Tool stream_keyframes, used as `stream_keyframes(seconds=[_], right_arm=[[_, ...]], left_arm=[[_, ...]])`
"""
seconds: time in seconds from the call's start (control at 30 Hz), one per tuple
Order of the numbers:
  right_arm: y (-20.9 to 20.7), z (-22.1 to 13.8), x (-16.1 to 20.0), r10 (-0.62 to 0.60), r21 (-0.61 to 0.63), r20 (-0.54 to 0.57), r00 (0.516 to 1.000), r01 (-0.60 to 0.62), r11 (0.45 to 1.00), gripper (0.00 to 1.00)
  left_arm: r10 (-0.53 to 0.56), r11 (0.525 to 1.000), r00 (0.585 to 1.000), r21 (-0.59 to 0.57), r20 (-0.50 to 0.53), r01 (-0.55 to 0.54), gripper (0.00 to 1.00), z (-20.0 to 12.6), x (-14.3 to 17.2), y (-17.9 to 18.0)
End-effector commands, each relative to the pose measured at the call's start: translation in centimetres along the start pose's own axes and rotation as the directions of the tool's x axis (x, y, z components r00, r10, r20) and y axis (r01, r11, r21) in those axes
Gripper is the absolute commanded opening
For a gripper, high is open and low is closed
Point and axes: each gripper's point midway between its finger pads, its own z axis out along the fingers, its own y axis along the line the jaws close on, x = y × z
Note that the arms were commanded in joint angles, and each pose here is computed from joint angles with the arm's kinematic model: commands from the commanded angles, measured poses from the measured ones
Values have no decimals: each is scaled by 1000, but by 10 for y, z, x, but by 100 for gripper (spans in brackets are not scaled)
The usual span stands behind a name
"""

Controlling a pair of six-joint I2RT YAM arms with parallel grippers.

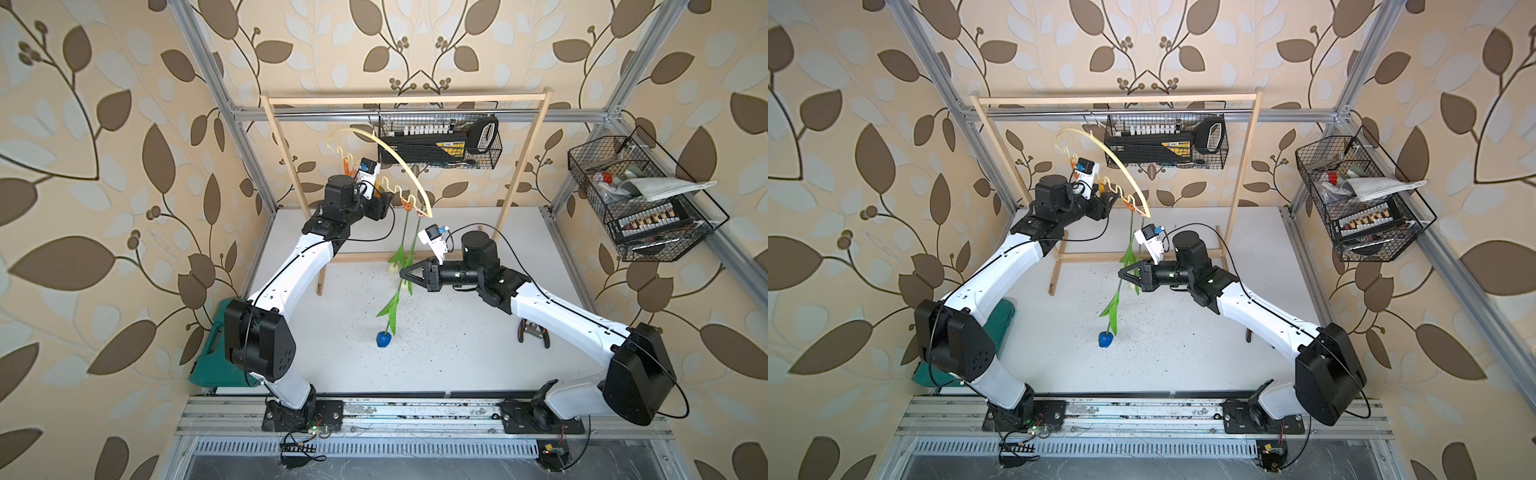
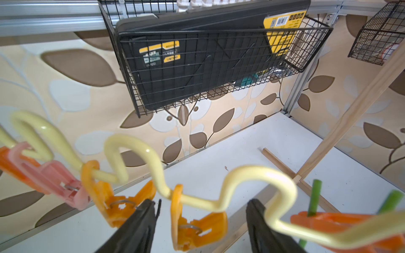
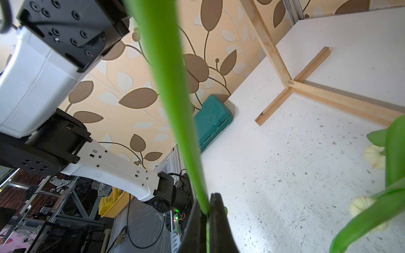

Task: Dry the flowers on a clothes hanger
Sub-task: Open the clamp at the hanger.

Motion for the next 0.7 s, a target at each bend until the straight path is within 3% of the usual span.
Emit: stream_keyframes(seconds=[0.0, 0.3, 0.67], right_arm=[[12, 1, -14, -16, -48, 18, 1000, 17, 999, 0], [14, 0, -15, -16, -57, 18, 1000, 17, 998, 0], [14, -2, -16, -14, -58, 20, 1000, 15, 998, 0]], left_arm=[[39, 999, 998, -5, 54, -39, 67, -5, -28, -3], [42, 999, 998, -15, 45, -41, 57, -2, -29, -1], [40, 999, 999, -9, 36, -40, 63, 4, -26, -2]])
